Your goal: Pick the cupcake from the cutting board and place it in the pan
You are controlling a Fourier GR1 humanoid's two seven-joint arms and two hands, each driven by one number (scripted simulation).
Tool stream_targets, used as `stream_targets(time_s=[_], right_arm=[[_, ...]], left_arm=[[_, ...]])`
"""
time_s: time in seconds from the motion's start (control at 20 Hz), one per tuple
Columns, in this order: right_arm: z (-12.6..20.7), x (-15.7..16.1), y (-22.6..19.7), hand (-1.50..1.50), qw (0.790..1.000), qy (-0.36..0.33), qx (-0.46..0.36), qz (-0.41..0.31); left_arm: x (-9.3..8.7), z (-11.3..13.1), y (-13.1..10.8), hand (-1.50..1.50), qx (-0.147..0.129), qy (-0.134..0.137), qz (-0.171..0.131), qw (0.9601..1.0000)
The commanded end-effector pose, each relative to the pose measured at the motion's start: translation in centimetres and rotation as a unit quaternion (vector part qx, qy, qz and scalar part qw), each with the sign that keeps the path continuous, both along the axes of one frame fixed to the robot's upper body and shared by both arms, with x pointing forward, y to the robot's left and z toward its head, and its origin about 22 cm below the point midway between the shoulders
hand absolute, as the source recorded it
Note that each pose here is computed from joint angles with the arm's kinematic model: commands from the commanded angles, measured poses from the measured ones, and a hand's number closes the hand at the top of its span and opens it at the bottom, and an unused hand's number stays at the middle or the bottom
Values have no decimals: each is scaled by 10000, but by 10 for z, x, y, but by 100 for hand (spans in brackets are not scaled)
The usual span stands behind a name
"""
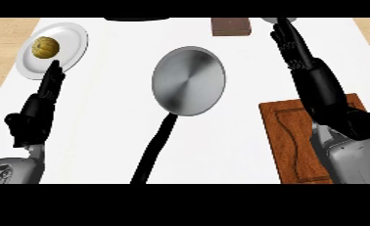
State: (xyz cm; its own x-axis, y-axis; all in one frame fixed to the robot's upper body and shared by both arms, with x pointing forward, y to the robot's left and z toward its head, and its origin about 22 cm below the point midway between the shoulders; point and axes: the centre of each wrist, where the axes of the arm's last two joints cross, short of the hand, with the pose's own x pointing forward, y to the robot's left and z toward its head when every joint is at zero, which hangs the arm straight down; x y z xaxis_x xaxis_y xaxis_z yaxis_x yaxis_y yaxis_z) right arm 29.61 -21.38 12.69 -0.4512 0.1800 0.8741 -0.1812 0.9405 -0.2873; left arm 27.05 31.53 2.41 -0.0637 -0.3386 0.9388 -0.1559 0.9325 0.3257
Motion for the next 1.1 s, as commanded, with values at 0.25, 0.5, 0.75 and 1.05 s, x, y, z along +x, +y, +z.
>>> stream_targets(time_s=[0.25, 0.5, 0.75, 1.05], right_arm=[[-26, -10, -150, -150, 9804, 1285, 1350, -643], [-60, -66, -242, -150, 9114, 2549, 398, -3206], [-32, -98, -298, -150, 9068, 2891, -1620, -2607], [12, -83, -308, -150, 8884, 3184, -2713, -1893]], left_arm=[[-32, -23, 6, 0, 438, 1018, 54, 9938], [-46, -39, -8, 0, 125, 1308, 13, 9913], [-41, -30, -22, 0, 116, 1347, -202, 9906], [-47, -25, -30, 0, 223, 1338, -301, 9903]])
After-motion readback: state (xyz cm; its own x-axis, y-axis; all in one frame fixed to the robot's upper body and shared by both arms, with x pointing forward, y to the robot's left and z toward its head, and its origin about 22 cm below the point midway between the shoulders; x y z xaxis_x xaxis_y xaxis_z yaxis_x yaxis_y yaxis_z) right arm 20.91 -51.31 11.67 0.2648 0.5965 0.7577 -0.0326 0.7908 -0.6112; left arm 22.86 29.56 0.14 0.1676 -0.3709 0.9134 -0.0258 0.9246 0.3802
